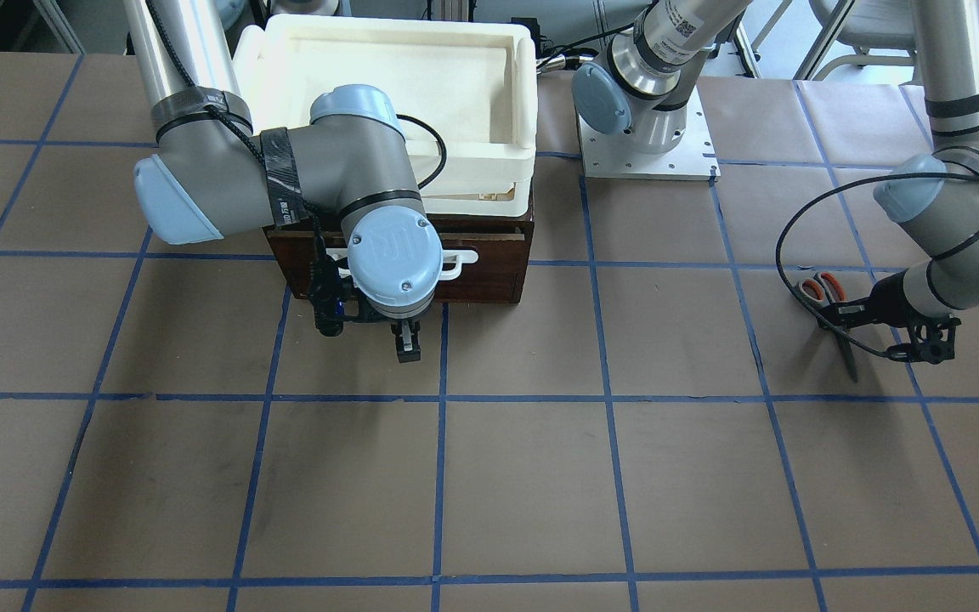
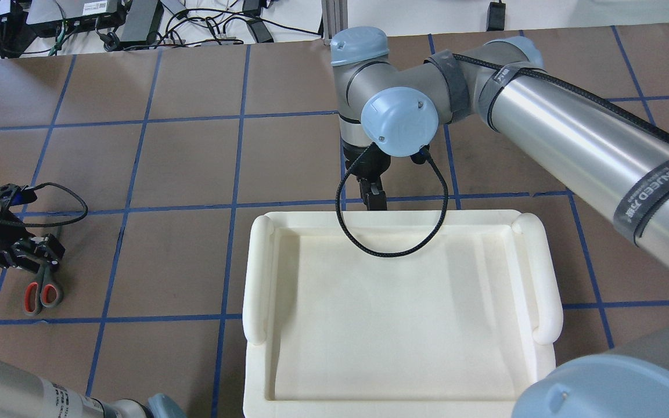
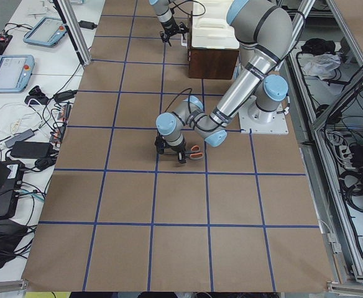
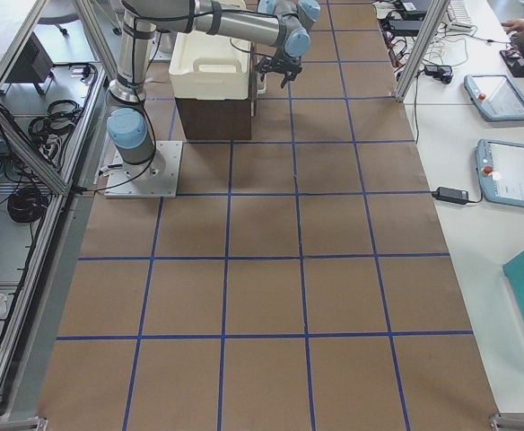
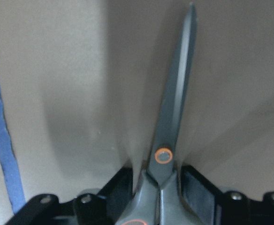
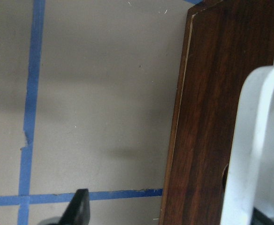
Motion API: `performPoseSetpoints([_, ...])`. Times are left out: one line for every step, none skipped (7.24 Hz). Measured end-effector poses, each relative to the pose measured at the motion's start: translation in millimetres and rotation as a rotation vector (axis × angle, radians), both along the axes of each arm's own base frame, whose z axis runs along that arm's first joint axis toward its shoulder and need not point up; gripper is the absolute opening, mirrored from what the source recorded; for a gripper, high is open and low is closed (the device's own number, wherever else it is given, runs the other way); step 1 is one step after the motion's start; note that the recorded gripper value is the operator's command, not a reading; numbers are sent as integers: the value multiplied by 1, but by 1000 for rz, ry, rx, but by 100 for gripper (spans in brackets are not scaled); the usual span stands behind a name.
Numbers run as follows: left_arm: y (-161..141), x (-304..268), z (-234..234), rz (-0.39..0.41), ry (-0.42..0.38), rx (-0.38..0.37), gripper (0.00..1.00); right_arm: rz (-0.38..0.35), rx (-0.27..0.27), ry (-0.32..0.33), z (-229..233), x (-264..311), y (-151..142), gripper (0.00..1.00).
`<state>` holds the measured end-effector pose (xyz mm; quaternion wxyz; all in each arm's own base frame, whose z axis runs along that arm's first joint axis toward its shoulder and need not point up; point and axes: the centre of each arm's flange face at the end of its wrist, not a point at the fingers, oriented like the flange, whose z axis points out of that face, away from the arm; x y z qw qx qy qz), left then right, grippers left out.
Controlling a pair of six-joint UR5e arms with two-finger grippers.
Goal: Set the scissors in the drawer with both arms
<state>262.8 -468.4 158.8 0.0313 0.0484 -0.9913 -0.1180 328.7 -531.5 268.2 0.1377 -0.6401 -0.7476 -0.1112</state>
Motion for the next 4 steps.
performPoseSetpoints([-1,-1,1,-2,11,-15,51,22,-26,-7,3,0,-4,100])
performPoseSetpoints([-2,-1,3,-4,15,-24,60,56,-53,-12,6,0,-8,100])
performPoseSetpoints([-2,-1,4,-5,14,-28,63,88,-79,-21,9,0,-11,100])
performPoseSetpoints([-3,-1,4,-7,13,-29,63,113,-102,-31,11,0,-15,100])
